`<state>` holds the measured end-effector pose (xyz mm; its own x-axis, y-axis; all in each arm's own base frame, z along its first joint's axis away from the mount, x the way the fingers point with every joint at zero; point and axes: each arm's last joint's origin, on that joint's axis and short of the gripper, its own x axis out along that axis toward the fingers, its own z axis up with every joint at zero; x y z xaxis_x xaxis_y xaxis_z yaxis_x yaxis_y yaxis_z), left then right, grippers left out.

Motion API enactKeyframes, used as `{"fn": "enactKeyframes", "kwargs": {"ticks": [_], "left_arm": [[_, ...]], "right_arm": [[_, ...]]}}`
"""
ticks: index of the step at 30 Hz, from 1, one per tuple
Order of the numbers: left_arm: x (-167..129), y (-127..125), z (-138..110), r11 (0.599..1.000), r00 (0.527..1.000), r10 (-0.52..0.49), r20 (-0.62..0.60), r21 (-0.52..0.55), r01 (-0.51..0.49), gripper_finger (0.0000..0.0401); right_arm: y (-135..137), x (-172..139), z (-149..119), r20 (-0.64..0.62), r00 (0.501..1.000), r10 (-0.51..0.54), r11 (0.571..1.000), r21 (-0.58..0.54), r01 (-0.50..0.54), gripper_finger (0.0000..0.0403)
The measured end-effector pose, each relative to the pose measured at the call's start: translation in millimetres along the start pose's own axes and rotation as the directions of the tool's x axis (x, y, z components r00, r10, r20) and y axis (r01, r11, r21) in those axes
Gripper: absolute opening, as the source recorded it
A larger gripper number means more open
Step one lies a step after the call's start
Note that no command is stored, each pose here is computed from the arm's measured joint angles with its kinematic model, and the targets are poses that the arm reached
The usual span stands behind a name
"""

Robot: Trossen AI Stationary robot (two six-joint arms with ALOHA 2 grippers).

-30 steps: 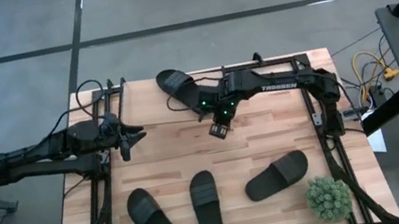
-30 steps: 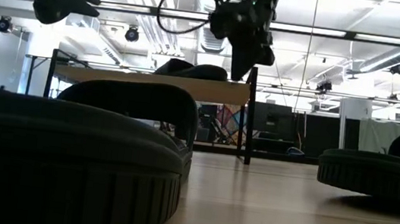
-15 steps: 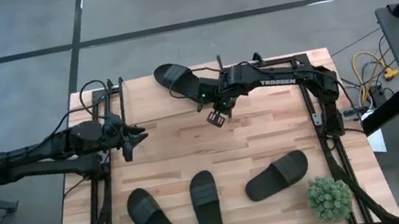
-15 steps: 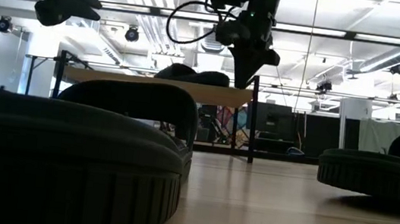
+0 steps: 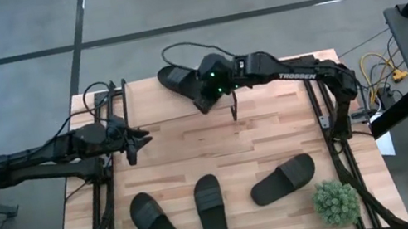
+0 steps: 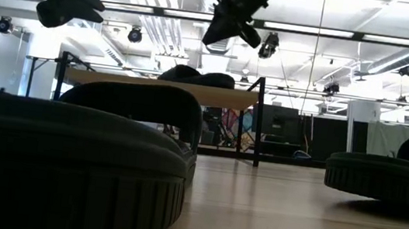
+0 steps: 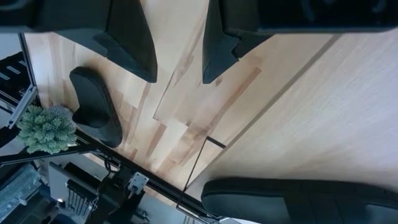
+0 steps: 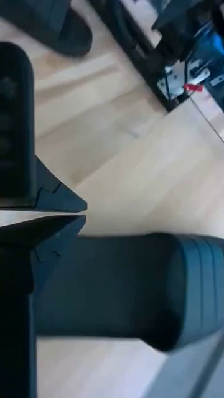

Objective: Pick and place slides into the shelf
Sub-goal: Put the top small black slide on the shelf

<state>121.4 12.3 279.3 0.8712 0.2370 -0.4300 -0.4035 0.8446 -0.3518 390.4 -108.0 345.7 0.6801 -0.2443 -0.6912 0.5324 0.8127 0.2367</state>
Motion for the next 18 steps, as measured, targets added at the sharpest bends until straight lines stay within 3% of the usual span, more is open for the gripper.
{"fn": "enactKeyframes", "kwargs": {"ticks": [3, 6, 11, 15, 18], "left_arm": [[0, 0, 0, 1.0, 1.0, -0.001, 0.002, 0.0, 0.001, 0.0114], [0, 0, 0, 1.0, 1.0, -0.002, 0.003, -0.001, 0.002, 0.0114], [0, 0, 1, 1.0, 1.0, -0.003, 0.006, -0.001, 0.003, 0.0114], [2, 0, 0, 1.0, 1.0, 0.004, 0.0, 0.0, -0.004, 0.0114], [4, -1, 0, 1.0, 1.0, 0.01, -0.008, 0.002, -0.01, 0.0114]], "right_arm": [[-6, 0, 2, 0.018, 0.998, -0.053, 0.99, -0.127, 0.055, 0.002], [-5, 0, 4, 0.061, 0.993, -0.1, 0.939, -0.324, 0.114, 0.0049], [-3, 0, 7, 0.12, 0.98, -0.16, 0.791, -0.578, 0.2, 0.0119], [-6, 12, 8, 0.158, 0.957, -0.244, 0.66, -0.696, 0.283, 0.0171], [-9, 22, 11, 0.184, 0.951, -0.248, 0.57, -0.766, 0.297, 0.0198]]}}
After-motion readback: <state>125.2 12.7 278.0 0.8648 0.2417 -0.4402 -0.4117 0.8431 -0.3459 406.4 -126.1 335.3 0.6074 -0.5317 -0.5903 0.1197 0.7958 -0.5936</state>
